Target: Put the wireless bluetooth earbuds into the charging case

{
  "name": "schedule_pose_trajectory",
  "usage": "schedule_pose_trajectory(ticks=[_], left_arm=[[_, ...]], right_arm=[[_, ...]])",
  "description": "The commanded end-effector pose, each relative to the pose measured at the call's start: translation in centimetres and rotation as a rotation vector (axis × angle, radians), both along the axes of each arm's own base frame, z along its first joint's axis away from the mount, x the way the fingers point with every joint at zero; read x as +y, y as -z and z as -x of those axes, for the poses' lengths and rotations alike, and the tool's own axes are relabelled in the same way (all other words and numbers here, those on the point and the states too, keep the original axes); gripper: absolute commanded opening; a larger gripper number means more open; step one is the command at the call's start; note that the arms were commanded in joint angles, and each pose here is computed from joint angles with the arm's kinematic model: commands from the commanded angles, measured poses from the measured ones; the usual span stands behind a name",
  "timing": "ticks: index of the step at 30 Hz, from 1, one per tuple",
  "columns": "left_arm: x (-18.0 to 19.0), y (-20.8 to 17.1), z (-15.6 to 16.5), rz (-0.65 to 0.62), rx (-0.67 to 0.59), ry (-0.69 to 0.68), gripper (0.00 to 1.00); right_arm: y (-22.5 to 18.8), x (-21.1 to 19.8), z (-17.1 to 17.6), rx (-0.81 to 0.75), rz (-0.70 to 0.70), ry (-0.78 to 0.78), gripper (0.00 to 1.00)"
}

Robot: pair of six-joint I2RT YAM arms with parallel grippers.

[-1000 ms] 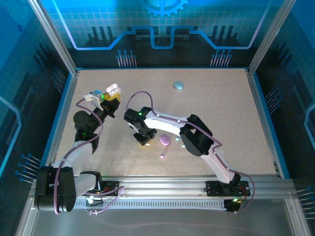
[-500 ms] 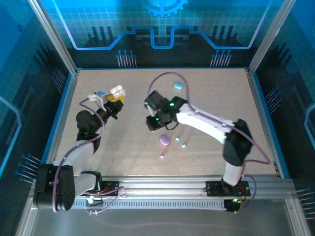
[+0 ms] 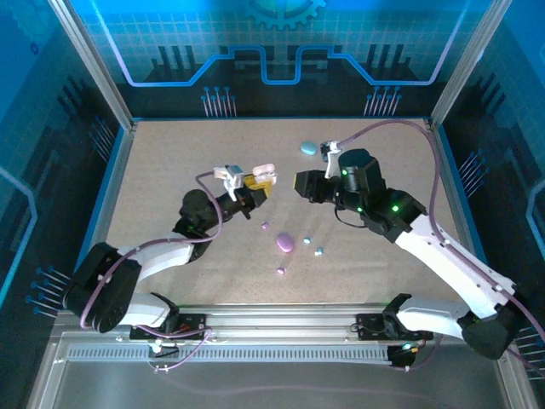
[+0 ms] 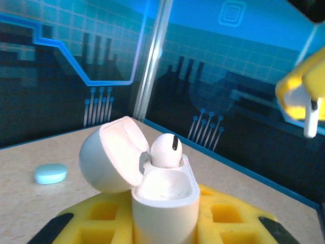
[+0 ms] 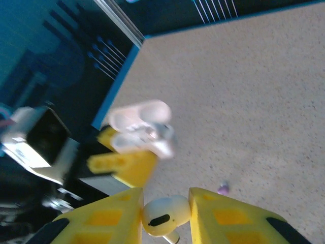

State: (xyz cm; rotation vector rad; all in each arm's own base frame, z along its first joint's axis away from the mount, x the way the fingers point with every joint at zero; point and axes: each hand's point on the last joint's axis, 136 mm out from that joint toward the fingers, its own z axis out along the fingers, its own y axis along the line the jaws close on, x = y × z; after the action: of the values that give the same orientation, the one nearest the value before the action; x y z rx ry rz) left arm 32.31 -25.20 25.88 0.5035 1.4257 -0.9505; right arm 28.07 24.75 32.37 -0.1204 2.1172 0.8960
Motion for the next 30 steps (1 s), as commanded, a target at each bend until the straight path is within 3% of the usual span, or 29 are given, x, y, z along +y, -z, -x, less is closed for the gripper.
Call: schedule_pose_trajectory(ticks=[1,7,30], left_arm=[[-1.5,-3.1,0.1,0.056,-0.137,-0.03,0.18],[-4.1,-3.3,1.0,0.067,-0.182,-0.044,0.18],[-4.8,-3.6,1.7,0.07,-0.214,-0.053,0.19]], right_arm=[[-1.8,-0.2,-0.6,-0.047,-0.1,0.046,0.31],[-1.6,0.7,-0.5,-0.052,-0.093,0.043,0.31],[-2.0,4.0,-1.5,-0.076,-0.073,0.026,0.32]])
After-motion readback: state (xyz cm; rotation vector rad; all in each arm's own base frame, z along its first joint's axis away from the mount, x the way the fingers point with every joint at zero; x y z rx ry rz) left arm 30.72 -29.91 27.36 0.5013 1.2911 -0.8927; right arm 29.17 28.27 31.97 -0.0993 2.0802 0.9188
